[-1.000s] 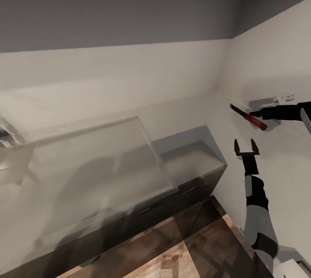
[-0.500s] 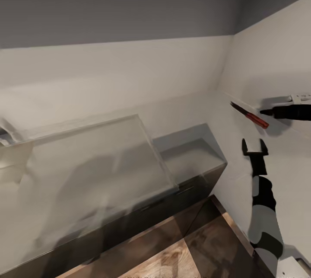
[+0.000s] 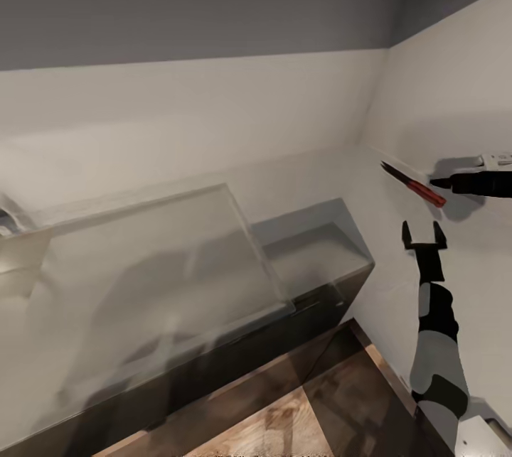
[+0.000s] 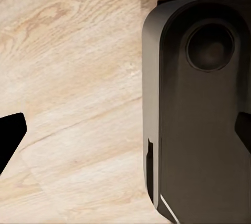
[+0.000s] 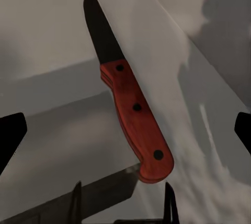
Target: In the kitchen, take the Vidalia onion out of the sink, dice it on the chopping board with the paring knife, put the diced onion into the bowl on the countertop, then place both the paring knife and the chopping board into the sink.
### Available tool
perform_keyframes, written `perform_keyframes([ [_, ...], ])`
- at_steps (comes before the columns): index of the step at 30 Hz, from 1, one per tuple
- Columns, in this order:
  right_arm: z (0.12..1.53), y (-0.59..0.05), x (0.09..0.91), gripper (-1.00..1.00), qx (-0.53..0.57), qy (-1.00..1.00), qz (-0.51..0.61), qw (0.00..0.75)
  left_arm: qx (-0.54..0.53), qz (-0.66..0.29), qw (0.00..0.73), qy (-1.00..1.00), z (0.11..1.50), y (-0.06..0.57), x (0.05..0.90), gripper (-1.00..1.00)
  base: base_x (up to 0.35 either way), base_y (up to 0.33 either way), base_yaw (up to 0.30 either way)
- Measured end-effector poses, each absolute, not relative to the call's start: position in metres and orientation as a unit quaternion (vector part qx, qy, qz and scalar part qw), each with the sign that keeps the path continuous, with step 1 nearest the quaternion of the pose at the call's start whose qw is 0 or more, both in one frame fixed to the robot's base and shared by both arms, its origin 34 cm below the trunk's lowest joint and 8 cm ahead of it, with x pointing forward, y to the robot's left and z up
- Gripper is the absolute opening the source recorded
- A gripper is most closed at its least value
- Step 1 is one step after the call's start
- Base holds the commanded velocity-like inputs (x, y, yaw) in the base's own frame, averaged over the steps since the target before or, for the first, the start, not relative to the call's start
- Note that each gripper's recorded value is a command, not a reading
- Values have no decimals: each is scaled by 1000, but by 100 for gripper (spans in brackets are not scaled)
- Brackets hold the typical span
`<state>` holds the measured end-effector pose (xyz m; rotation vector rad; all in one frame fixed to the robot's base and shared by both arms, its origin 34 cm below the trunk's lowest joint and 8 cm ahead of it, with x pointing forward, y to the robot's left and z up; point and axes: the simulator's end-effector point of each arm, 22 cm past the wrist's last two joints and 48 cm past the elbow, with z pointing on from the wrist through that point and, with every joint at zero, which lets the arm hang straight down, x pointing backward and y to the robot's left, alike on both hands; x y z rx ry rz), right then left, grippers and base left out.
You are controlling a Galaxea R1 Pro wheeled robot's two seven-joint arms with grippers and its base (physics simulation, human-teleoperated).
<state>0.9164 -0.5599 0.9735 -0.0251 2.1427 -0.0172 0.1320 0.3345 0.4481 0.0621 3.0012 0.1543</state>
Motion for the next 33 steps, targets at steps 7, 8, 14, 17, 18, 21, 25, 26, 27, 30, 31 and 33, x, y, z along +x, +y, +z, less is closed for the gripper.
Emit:
perform_keyframes([
  [7, 965, -559, 918, 100, -12, 880, -4, 474, 21, 51, 63, 997, 448, 335, 128, 100, 0, 0, 0],
  [8, 964, -558, 918, 100, -12, 881, -4, 474, 21, 51, 62, 997, 448, 335, 127, 100, 0, 0, 0],
  [14, 957, -550, 919, 100, -21, 883, 14, 469, 21, 51, 57, 997, 448, 335, 123, 100, 0, 0, 0],
  [17, 953, -549, 920, 100, -22, 884, 16, 467, 21, 51, 54, 997, 448, 335, 122, 100, 0, 0, 0],
  [18, 952, -549, 920, 100, -22, 884, 16, 466, 21, 51, 53, 997, 449, 335, 121, 100, 0, 0, 0],
  [21, 948, -548, 920, 100, -23, 885, 17, 464, 21, 51, 51, 997, 449, 335, 119, 100, 0, 0, 0],
  [25, 943, -548, 921, 100, -23, 887, 17, 461, 22, 51, 48, 997, 449, 335, 117, 100, 0, 0, 0],
  [26, 942, -548, 921, 100, -23, 887, 17, 460, 22, 51, 47, 997, 449, 335, 117, 100, 0, 0, 0],
  [27, 940, -548, 921, 100, -23, 888, 16, 459, 22, 51, 47, 997, 449, 335, 116, 100, 0, 0, 0],
  [30, 937, -548, 922, 100, -23, 889, 16, 457, 22, 51, 44, 998, 449, 335, 114, 100, 0, 0, 0],
  [31, 935, -549, 922, 100, -23, 889, 16, 457, 22, 51, 43, 998, 449, 335, 113, 100, 0, 0, 0],
  [33, 933, -549, 923, 100, -23, 890, 16, 455, 22, 51, 42, 998, 449, 335, 112, 100, 0, 0, 0],
])
